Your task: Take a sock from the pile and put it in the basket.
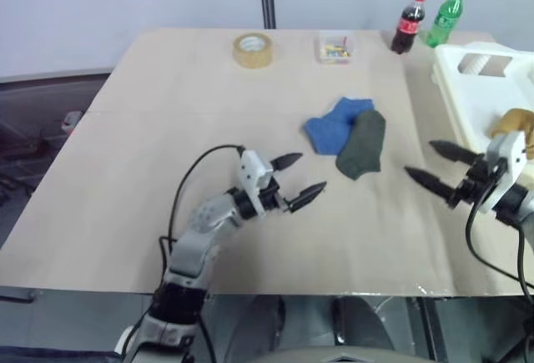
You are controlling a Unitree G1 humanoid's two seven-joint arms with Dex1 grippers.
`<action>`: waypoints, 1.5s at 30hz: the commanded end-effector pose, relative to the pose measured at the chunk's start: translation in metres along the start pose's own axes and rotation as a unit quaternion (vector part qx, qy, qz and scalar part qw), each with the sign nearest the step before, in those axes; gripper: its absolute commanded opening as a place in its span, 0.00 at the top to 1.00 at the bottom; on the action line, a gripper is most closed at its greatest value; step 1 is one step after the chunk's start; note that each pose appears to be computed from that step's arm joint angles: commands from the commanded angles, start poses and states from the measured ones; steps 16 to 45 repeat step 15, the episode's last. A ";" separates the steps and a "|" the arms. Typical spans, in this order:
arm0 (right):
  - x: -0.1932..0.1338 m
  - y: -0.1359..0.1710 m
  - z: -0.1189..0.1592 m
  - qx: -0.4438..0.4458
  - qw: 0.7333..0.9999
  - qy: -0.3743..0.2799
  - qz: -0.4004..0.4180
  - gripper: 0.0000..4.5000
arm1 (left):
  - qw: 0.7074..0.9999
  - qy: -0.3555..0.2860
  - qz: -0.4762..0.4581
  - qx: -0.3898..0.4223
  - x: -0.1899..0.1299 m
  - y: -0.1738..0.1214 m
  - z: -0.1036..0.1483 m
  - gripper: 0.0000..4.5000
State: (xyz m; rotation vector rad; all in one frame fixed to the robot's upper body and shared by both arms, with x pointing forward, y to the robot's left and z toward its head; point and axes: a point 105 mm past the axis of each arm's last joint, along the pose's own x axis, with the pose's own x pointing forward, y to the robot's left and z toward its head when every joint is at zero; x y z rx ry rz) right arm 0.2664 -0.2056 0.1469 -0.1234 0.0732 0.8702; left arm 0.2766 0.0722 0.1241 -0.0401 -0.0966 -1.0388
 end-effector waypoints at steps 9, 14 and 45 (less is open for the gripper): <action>-0.033 0.016 -0.040 0.008 0.998 0.059 0.019 0.02 | 0.993 0.053 0.109 0.000 -0.064 0.002 -0.002 0.00; -0.037 0.013 -0.048 0.008 0.998 0.063 0.012 0.02 | 0.986 0.096 0.138 0.006 -0.085 -0.001 -0.012 0.00; -0.036 0.014 -0.049 0.009 0.998 0.062 0.013 0.02 | 0.986 0.096 0.139 0.006 -0.085 -0.002 -0.011 0.00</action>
